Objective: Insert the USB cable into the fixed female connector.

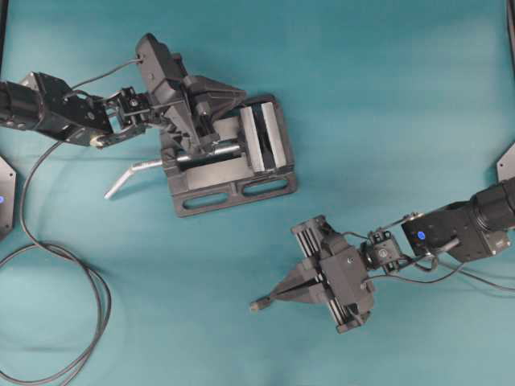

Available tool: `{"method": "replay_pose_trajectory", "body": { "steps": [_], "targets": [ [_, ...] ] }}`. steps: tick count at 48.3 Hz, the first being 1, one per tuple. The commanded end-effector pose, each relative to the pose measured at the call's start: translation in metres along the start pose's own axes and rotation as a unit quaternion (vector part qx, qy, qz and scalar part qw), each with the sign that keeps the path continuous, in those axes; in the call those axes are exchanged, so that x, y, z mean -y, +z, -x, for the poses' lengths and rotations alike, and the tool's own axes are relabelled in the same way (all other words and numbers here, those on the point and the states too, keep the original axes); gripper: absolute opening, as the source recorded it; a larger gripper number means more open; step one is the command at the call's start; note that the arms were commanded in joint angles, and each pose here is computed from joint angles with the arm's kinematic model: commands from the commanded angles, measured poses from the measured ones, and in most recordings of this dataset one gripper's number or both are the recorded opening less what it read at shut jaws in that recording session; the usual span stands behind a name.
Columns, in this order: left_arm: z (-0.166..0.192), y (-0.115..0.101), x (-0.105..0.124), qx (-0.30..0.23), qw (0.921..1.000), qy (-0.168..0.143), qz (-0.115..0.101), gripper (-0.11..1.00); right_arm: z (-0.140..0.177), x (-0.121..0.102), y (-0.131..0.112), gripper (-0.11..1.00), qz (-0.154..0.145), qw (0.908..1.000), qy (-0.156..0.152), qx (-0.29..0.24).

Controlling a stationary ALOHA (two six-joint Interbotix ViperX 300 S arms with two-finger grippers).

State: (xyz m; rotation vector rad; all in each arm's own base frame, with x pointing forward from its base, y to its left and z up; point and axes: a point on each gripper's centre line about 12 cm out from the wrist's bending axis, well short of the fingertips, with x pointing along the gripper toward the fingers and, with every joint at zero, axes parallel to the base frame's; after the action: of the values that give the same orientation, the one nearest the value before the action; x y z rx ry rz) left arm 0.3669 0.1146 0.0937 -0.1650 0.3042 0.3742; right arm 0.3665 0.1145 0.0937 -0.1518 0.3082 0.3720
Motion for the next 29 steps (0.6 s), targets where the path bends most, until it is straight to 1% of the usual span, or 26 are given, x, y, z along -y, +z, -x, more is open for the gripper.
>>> {"method": "replay_pose_trajectory", "body": {
  "steps": [1,2,4,7,8,14,19,25,29],
  "targets": [
    [0.002,0.019,0.010,0.025,0.9995,-0.017,-0.013,0.01,-0.002,-0.003,0.012,0.00,0.001,0.9998,0.004,0.020],
    [0.003,0.021,0.011,0.026,0.9994,-0.018,-0.013,0.01,-0.002,-0.004,0.012,0.00,0.002,0.9998,0.005,0.020],
    [0.005,0.024,0.012,0.025,0.9994,-0.019,-0.013,0.06,-0.002,-0.006,0.013,0.03,0.002,0.9998,0.007,0.021],
    [0.009,0.025,0.012,0.021,0.9995,-0.019,-0.014,0.17,-0.002,-0.007,0.013,0.00,0.003,0.9997,0.009,0.022],
    [0.011,0.024,0.012,0.018,0.9996,-0.019,-0.013,0.18,-0.003,-0.008,0.014,0.00,0.003,0.9997,0.009,0.024],
    [0.023,0.023,0.010,0.011,0.9997,-0.018,-0.014,0.09,-0.002,-0.008,0.015,0.00,0.003,0.9994,0.009,0.033],
    [0.032,0.021,0.011,0.008,0.9997,-0.019,-0.009,0.05,-0.002,-0.006,0.015,0.00,0.003,0.9992,0.007,0.040],
    [0.039,0.022,0.014,0.007,0.9996,-0.025,-0.009,0.07,-0.004,-0.005,0.008,-0.01,0.001,0.9993,0.006,0.038],
    [0.046,0.024,0.018,0.009,0.9994,-0.031,-0.014,0.11,-0.007,-0.005,0.005,0.00,-0.001,0.9993,0.005,0.038]
  ]
}}
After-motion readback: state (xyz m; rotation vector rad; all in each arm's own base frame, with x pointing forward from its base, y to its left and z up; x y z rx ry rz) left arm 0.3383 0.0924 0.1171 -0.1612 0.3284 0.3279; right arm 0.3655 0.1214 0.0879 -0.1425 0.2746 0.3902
